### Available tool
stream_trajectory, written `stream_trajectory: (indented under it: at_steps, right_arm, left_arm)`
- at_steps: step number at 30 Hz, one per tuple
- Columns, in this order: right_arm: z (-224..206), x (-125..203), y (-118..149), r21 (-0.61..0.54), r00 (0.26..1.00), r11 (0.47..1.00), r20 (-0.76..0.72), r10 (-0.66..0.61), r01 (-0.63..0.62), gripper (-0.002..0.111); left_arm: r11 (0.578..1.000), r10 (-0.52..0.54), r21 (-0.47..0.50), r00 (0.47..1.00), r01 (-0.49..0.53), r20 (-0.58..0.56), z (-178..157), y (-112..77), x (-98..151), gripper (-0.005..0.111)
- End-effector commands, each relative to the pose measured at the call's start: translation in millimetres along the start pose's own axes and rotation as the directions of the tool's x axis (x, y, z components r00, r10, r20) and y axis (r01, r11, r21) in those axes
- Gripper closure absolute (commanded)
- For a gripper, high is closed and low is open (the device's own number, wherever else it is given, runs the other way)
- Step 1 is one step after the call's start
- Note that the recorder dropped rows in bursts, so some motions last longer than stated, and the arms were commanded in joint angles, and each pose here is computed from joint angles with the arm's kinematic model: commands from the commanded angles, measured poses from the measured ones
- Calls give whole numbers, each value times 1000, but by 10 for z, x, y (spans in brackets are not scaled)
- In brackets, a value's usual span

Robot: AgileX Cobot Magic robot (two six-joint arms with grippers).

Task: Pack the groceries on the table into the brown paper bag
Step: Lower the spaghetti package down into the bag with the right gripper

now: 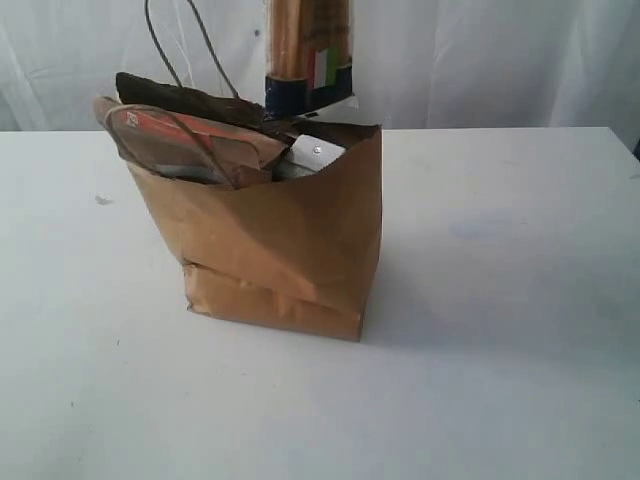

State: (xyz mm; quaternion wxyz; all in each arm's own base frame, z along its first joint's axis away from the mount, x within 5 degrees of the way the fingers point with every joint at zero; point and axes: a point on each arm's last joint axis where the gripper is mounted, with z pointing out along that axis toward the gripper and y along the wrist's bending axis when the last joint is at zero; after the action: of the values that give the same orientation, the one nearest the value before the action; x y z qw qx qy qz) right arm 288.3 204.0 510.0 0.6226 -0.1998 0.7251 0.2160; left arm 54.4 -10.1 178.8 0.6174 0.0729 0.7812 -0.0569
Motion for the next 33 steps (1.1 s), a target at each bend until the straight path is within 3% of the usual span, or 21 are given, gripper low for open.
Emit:
stream_trajectory:
  at_steps: [1,10,23,33]
  right_arm:
    - [-171,-209,-18,13,994,1000,113,-9,7,108]
    - [-328,-363,-7,5,983,1000,181,-4,3,108]
    - [-425,-430,74,-125,957,973,190,217,-196,108]
    - [-376,-418,83,-152,938,951,184,295,-270,108]
  left_arm:
    - [1000,-1,-2,1000,1,6,1,1,7,107]
    - [1000,-1,-2,1000,1,6,1,1,7,107]
    - [1000,-1,-2,1000,1,6,1,1,7,107]
    - [1000,-1,-2,1000,1,6,1,1,7,107]
